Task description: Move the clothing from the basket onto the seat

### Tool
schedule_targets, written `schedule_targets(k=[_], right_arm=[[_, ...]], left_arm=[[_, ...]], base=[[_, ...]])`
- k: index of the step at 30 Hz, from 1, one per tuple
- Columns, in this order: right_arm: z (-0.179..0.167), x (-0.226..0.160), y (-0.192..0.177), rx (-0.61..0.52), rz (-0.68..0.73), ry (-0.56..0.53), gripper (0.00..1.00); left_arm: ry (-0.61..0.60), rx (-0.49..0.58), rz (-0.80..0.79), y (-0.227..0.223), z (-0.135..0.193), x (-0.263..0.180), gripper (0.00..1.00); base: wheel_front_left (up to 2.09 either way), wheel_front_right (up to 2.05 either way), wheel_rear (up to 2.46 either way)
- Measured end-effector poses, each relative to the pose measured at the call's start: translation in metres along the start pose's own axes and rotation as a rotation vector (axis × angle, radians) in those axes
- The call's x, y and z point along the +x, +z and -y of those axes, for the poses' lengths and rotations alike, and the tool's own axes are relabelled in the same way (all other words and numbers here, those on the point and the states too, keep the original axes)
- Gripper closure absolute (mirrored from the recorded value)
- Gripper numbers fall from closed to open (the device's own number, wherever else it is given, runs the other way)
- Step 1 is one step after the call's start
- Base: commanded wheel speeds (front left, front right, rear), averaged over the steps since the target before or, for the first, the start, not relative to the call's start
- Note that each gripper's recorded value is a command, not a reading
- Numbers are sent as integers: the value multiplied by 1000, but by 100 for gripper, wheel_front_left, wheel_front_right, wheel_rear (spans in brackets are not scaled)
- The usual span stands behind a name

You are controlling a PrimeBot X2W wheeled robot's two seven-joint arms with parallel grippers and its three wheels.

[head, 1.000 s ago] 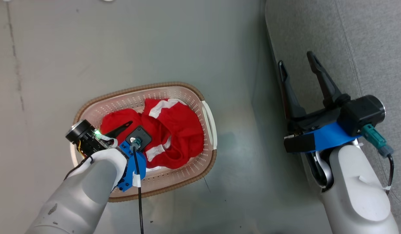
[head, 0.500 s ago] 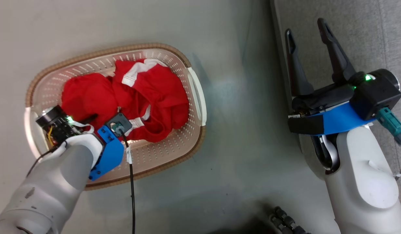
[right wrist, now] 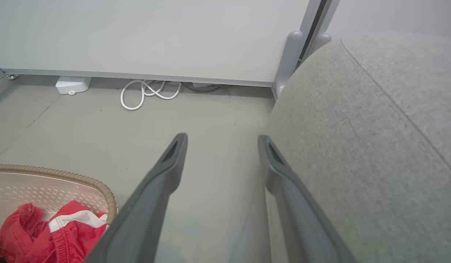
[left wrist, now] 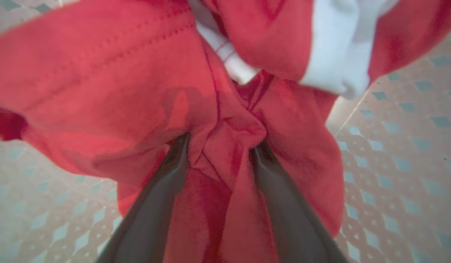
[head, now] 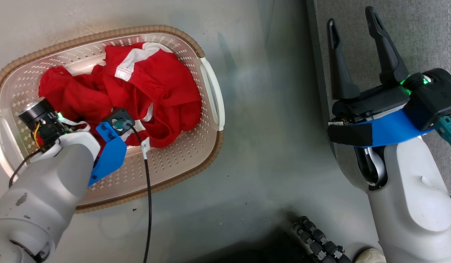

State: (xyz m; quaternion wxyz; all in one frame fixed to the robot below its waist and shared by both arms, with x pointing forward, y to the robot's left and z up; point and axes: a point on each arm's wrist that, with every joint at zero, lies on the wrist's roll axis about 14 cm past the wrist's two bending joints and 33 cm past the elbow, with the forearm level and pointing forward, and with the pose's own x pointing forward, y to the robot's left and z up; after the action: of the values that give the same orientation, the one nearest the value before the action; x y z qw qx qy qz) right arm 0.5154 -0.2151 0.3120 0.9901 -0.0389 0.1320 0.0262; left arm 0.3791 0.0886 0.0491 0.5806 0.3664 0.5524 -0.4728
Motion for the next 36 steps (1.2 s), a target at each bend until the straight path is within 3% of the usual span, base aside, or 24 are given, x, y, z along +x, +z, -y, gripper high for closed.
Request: schedule_targets(k=[18,28,36], right_arm=[[0,-6,34,-8,67,-8,0],[-6,-24,66,-10,118,-1,0],[-15,-45,95,-13,167,14,0]], left_arm=[[16,-61,111,33,10,-39,100],[51,-132,281,51,23,-87,100],[122,-218,510,89,24,-145,100]], base=[[0,0,0],[0,0,0],[0,0,0]])
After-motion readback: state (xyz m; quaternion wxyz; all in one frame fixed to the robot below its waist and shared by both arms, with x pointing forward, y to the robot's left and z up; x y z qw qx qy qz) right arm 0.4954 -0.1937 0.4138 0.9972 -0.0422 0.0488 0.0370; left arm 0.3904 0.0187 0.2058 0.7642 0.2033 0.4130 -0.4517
